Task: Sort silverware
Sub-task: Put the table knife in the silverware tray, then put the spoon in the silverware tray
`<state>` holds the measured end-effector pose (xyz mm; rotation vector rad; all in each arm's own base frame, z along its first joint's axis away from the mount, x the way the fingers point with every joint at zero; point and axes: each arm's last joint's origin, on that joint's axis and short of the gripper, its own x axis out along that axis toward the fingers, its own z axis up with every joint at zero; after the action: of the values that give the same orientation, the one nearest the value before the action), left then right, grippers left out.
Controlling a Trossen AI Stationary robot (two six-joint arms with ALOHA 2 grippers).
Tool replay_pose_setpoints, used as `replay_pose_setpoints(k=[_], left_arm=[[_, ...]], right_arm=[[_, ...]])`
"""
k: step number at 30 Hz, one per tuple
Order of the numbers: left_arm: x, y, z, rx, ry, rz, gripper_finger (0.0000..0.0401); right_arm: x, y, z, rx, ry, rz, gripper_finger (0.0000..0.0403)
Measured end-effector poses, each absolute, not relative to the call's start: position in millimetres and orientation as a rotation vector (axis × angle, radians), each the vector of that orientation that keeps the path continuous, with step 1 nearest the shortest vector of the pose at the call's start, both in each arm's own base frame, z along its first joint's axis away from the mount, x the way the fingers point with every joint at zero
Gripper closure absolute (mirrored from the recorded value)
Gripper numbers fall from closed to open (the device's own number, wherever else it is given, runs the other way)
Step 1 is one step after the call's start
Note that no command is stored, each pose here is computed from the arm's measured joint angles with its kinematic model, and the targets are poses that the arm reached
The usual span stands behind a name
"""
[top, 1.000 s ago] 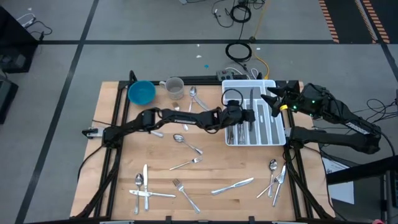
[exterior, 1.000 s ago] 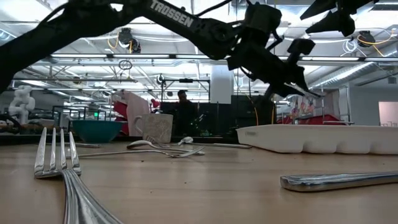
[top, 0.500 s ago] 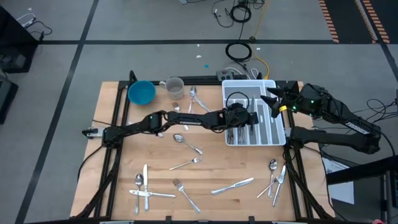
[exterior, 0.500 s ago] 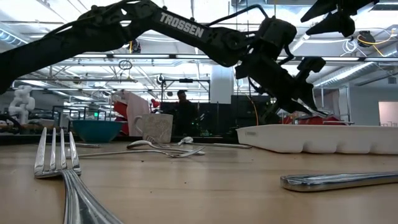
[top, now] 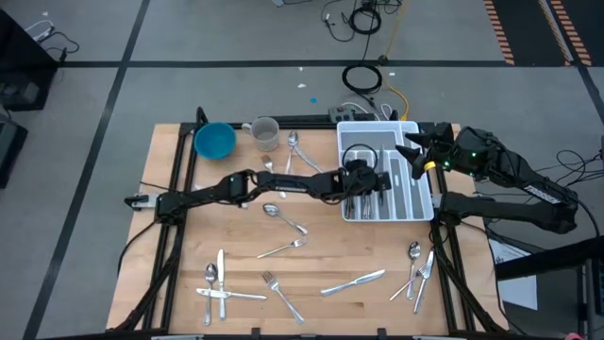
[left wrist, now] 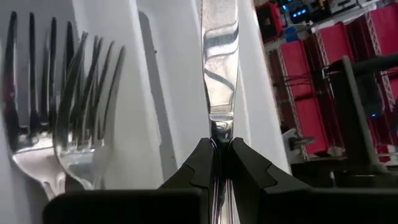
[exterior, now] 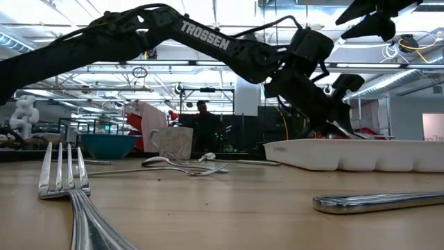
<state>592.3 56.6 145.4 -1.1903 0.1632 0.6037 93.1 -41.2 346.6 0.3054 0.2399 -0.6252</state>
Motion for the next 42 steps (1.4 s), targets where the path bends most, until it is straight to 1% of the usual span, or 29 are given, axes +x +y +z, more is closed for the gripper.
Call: replay_pose_setpoints(k=[7,12,25,27,31,33,36,42], left_arm=[[593,55,136,-1.204,0.195,0.594,0.0368],[594,52,126,-1.252,0.212,0.582,0.0368],[594,54,124,-1.283,0.232,0.576,0.0368],[594,54,124,-1.287,0.241,0.568,0.0353],[594,56,123,-1.294,0.259,0.550,0.0305],[594,57,124,-1.295,0.262,0.539,0.0291],[595,60,125,-1.288,0.236,0.514,0.0283],[596,70,130,-1.271,0.219,0.469,0.0280]], right_arm=[[93,-41,347,0.296,0.243,-0.624,0.0152],[93,-41,347,0.291,0.245,-0.623,0.0152],[93,-41,347,0.270,0.253,-0.612,0.0152],[93,-41,347,0.264,0.257,-0.595,0.0152],[94,-40,347,0.261,0.259,-0.582,0.0152],[94,-40,347,0.263,0.261,-0.569,0.0151],[94,-40,346,0.260,0.264,-0.561,0.0151],[94,-40,346,0.261,0.270,-0.563,0.0151]])
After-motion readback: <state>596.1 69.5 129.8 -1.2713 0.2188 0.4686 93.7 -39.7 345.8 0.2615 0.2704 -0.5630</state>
